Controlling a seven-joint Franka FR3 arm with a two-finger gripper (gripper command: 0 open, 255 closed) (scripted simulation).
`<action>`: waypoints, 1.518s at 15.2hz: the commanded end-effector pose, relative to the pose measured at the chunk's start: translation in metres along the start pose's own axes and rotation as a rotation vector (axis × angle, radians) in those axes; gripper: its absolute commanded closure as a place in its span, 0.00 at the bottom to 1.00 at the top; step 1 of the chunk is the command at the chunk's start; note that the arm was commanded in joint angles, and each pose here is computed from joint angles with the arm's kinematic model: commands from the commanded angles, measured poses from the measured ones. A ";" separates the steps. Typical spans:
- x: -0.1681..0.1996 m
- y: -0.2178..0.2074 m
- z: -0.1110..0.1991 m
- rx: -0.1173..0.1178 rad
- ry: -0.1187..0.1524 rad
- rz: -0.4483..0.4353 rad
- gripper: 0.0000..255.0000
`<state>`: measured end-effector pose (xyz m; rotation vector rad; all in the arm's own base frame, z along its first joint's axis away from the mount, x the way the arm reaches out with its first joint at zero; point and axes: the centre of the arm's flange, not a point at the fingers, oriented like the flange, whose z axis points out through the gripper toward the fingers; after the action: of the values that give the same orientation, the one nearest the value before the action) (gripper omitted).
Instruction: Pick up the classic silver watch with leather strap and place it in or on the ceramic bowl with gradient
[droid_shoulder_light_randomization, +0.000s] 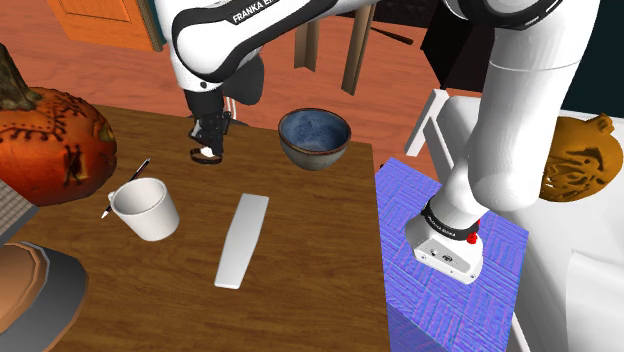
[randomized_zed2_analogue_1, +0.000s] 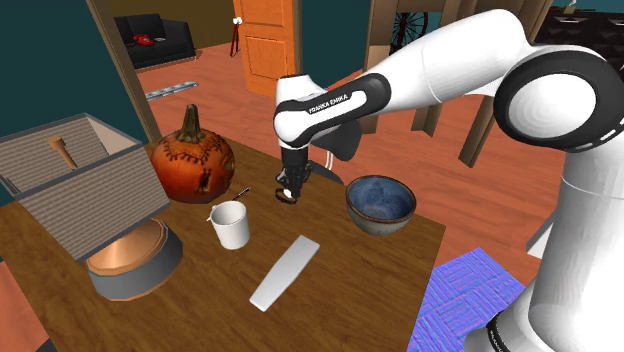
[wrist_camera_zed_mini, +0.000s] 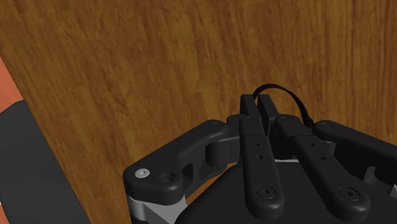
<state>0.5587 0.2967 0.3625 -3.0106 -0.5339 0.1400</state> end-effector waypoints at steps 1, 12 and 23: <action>-0.001 0.000 -0.011 0.000 0.000 0.000 1.00; -0.005 -0.006 -0.069 0.000 0.000 0.000 1.00; -0.009 -0.011 -0.126 0.000 0.000 0.000 1.00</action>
<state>0.5589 0.2972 0.4839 -3.0106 -0.5342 0.1399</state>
